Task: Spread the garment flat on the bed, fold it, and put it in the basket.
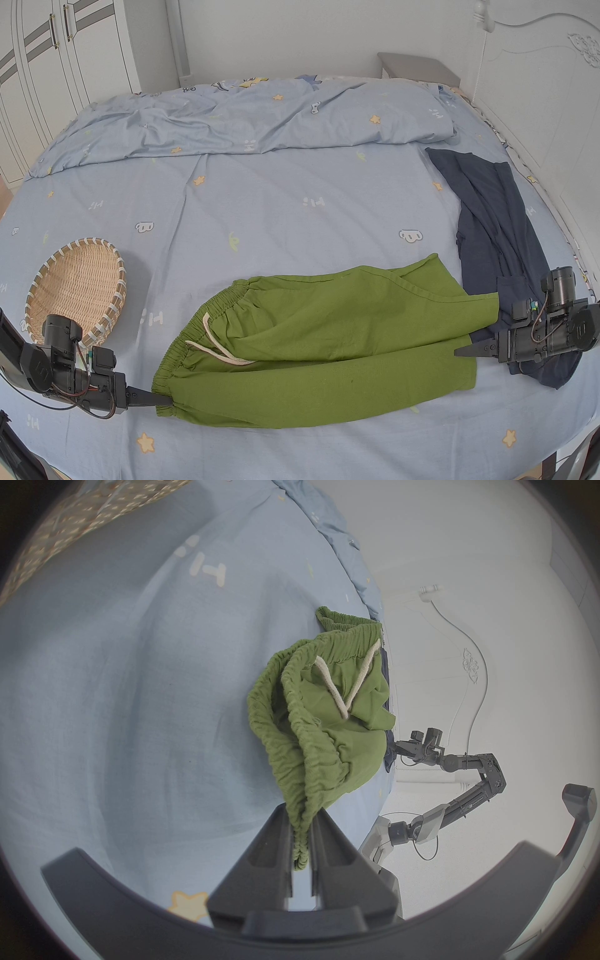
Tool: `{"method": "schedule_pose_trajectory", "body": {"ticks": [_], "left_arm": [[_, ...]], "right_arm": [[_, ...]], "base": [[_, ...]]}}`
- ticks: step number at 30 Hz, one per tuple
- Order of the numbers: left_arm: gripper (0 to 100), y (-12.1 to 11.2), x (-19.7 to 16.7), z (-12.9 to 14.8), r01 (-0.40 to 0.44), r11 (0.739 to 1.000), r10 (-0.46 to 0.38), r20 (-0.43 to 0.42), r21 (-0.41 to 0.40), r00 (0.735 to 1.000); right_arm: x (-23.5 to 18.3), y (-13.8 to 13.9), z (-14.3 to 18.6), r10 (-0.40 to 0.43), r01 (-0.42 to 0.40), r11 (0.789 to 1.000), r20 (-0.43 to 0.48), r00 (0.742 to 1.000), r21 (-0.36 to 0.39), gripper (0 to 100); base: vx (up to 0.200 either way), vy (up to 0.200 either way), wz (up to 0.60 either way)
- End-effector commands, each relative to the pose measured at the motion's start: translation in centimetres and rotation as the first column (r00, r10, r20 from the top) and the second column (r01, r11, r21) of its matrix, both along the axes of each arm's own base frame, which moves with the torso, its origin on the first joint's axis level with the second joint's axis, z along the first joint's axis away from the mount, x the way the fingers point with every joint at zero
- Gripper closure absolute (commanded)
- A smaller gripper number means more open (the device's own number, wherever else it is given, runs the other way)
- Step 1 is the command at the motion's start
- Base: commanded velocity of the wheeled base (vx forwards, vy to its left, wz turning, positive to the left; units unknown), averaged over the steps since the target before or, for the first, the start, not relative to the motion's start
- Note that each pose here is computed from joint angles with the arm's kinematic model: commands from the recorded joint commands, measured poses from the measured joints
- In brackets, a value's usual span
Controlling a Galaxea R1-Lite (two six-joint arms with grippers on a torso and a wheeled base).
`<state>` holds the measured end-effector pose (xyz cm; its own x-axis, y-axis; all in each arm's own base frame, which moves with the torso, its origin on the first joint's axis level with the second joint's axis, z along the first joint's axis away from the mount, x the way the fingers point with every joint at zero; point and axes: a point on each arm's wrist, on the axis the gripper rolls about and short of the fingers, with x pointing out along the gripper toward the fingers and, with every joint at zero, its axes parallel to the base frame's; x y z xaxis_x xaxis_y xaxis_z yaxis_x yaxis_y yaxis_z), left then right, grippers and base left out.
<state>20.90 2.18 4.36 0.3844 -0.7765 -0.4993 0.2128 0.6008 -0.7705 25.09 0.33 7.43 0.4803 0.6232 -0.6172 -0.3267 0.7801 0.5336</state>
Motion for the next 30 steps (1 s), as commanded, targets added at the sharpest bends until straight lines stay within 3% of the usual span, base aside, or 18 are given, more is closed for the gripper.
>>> {"method": "schedule_pose_trajectory", "body": {"ticks": [1,4,5,30], "left_arm": [[100,0.0,0.1,-0.1,0.0,1.0,0.0,-0.003,0.0,1.0],[100,0.0,0.1,-0.1,0.002,1.0,-0.002,-0.002,0.0,1.0],[100,0.0,0.1,-0.1,0.002,1.0,-0.002,-0.002,0.0,1.0],[100,0.2,1.0,-0.1,-0.001,1.0,0.001,0.011,0.001,1.0]], "right_arm": [[0.6,0.0,-0.7,0.003,-0.003,1.0,-0.022,1.0,0.004,0],[0.7,0.0,-0.6,0.006,-0.006,1.0,-0.014,1.0,0.009,0],[0.7,0.0,-0.6,0.006,-0.006,1.0,-0.014,1.0,0.009,100],[6.3,-0.2,0.2,-0.011,0.008,0.999,0.051,0.999,0.044,100]], "base": [[0.0,0.0,0.0],[0.0,0.0,0.0],[0.0,0.0,0.0],[0.0,0.0,0.0]]}}
